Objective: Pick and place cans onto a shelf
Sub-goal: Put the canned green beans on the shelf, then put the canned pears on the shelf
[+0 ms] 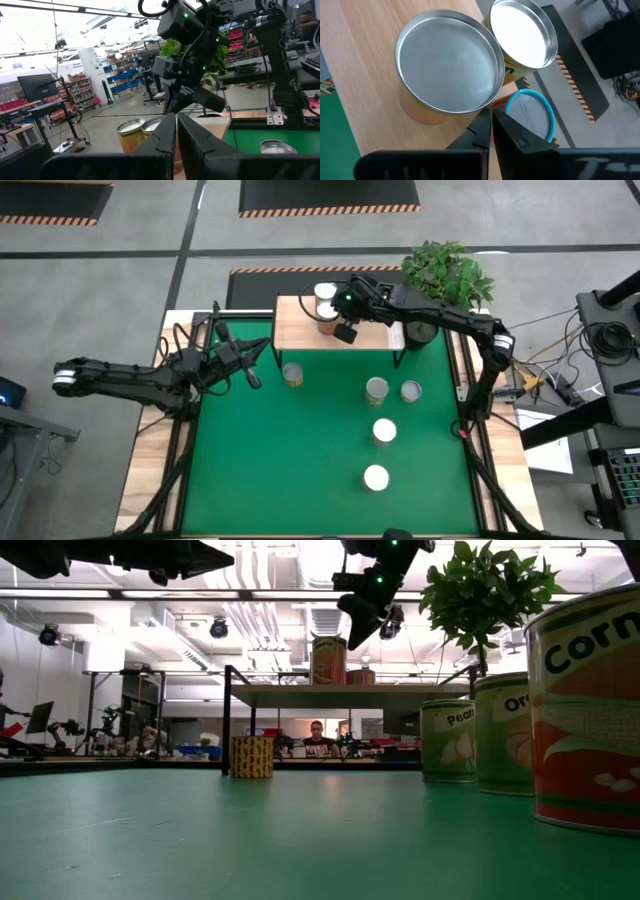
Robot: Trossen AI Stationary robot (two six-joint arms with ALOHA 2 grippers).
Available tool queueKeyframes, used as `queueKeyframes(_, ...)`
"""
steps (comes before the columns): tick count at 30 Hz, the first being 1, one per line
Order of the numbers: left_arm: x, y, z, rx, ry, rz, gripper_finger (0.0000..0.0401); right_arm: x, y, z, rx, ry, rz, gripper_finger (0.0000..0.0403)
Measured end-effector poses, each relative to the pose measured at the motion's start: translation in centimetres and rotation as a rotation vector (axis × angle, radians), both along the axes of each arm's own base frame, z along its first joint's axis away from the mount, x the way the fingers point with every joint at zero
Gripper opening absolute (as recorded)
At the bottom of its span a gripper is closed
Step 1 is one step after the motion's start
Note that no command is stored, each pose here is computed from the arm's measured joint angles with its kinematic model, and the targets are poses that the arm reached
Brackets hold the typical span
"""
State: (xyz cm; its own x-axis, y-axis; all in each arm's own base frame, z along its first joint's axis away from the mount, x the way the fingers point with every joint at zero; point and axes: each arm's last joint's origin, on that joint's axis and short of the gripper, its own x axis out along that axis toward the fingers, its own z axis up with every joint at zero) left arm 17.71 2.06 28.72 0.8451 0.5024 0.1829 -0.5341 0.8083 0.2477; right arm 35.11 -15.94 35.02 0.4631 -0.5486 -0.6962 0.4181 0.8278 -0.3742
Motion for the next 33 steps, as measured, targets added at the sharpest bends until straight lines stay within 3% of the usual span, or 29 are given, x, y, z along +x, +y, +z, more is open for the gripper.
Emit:
queueKeyframes(21,0.0,0.0,0.0,0.000,0.000,0.000,0.0000,0.2,0.4,0.3,0.013,-0.032,0.028,0.0009)
queueKeyframes(27,0.0,0.0,0.0,0.000,0.003,0.000,0.0000,-0.5,3.9,1.9,0.056,-0.064,0.069,0.0009)
queueKeyframes(33,0.0,0.0,-0.2,-0.001,0.025,0.000,0.0000,-0.4,9.6,1.3,0.131,-0.007,0.169,0.0009)
